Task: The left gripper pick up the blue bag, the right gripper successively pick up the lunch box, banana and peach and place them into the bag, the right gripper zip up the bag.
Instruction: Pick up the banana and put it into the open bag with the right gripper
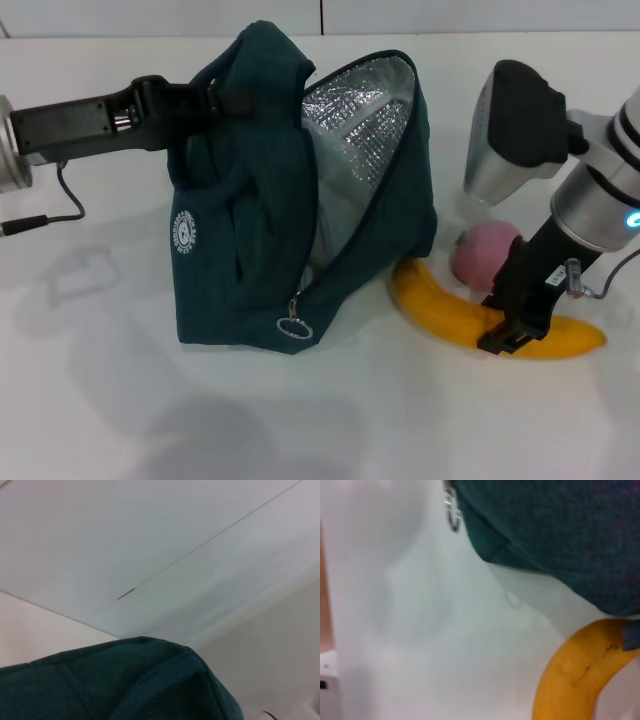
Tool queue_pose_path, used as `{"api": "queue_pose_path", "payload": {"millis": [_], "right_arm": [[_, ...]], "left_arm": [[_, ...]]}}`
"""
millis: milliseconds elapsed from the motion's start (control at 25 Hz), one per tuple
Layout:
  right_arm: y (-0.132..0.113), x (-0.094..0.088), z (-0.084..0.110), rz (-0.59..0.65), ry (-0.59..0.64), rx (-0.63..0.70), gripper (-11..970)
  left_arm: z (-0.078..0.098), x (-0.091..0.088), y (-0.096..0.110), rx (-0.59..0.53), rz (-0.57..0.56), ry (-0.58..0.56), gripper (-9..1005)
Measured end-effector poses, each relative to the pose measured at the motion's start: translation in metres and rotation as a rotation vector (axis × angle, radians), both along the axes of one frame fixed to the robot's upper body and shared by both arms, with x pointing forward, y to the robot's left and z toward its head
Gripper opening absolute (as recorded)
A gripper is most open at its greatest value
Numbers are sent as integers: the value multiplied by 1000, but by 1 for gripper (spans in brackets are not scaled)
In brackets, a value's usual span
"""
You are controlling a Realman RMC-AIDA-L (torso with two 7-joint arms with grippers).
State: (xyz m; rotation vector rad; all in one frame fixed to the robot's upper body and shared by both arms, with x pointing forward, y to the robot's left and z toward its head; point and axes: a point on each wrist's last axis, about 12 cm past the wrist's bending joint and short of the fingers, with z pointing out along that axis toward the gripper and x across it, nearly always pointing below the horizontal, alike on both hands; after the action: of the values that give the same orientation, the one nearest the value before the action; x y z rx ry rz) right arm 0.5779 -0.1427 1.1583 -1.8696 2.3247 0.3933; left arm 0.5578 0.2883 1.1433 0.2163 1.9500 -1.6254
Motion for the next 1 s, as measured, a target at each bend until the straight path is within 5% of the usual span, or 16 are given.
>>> {"api": "queue_pose_path", "payload": {"millis": [200, 800, 1000], "right_arm": [[-17, 3, 11, -100, 46, 105, 393], [-119, 23, 51, -516, -40, 612, 392], [-140, 13, 60, -540, -89, 946, 392]], "left_arm": [[0, 0, 1, -6, 8, -3, 43], [0, -1, 1, -15, 13, -1, 43], [-1, -2, 1, -21, 14, -1, 43]]}}
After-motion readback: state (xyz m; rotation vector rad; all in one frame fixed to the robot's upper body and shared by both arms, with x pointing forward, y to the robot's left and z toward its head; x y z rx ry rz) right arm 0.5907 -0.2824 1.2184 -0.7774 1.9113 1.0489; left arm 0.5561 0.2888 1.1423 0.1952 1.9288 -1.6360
